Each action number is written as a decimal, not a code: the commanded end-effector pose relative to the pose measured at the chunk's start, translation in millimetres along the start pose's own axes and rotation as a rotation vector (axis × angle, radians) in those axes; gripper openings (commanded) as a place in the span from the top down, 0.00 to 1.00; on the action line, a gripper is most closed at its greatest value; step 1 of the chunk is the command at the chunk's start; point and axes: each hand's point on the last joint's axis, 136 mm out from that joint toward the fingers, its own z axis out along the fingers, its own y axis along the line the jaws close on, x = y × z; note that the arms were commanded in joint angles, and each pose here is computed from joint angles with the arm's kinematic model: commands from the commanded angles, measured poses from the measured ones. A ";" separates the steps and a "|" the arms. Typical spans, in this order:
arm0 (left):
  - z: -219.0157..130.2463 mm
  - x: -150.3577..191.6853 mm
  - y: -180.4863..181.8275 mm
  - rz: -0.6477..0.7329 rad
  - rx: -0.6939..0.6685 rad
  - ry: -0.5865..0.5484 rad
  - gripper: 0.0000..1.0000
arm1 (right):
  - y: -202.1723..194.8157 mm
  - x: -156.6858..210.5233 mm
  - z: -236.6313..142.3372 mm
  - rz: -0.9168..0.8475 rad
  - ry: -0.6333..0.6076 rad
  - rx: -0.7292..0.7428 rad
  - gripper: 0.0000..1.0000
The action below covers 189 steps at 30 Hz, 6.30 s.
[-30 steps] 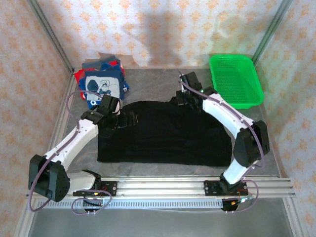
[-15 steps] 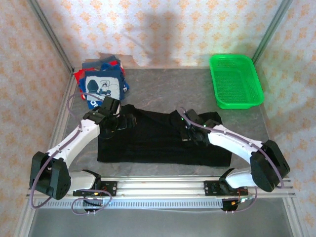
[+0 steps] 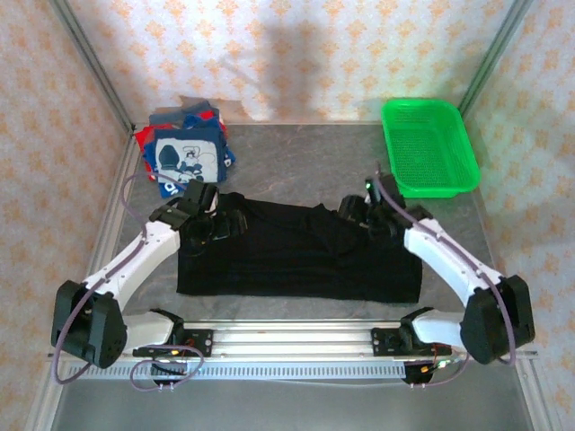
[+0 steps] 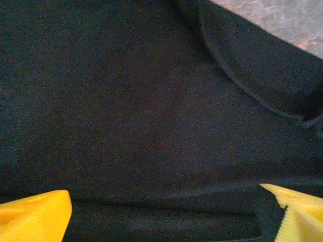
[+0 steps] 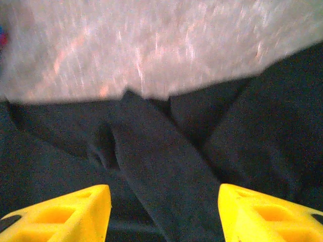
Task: Fold and stack the t-shirts
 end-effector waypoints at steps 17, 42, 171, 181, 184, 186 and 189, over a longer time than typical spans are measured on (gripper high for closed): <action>-38.7 -4.5 11.4 0.004 0.014 -0.092 0.04 | -48.1 45.2 39.3 0.037 0.303 0.117 0.50; -30.1 6.7 21.3 -0.023 0.002 -0.071 0.04 | -59.8 57.1 64.3 0.195 0.328 -0.063 0.57; -5.9 -54.4 53.0 -0.279 -0.173 0.033 0.13 | -108.3 -64.1 -50.3 -0.130 -0.062 0.538 1.00; 23.6 -119.7 82.3 -0.137 -0.243 0.064 0.20 | -106.8 -60.8 -49.7 -0.130 -0.037 0.532 1.00; 39.5 -122.6 88.1 -0.115 -0.259 0.079 0.23 | -107.0 -60.6 -50.5 -0.124 -0.037 0.534 1.00; 48.2 -122.6 93.5 -0.106 -0.281 0.091 0.24 | -107.3 -59.4 -51.0 -0.126 -0.031 0.536 1.00; 60.2 -127.2 97.0 -0.102 -0.284 0.081 0.26 | -108.0 -59.7 -51.9 -0.131 -0.030 0.542 1.00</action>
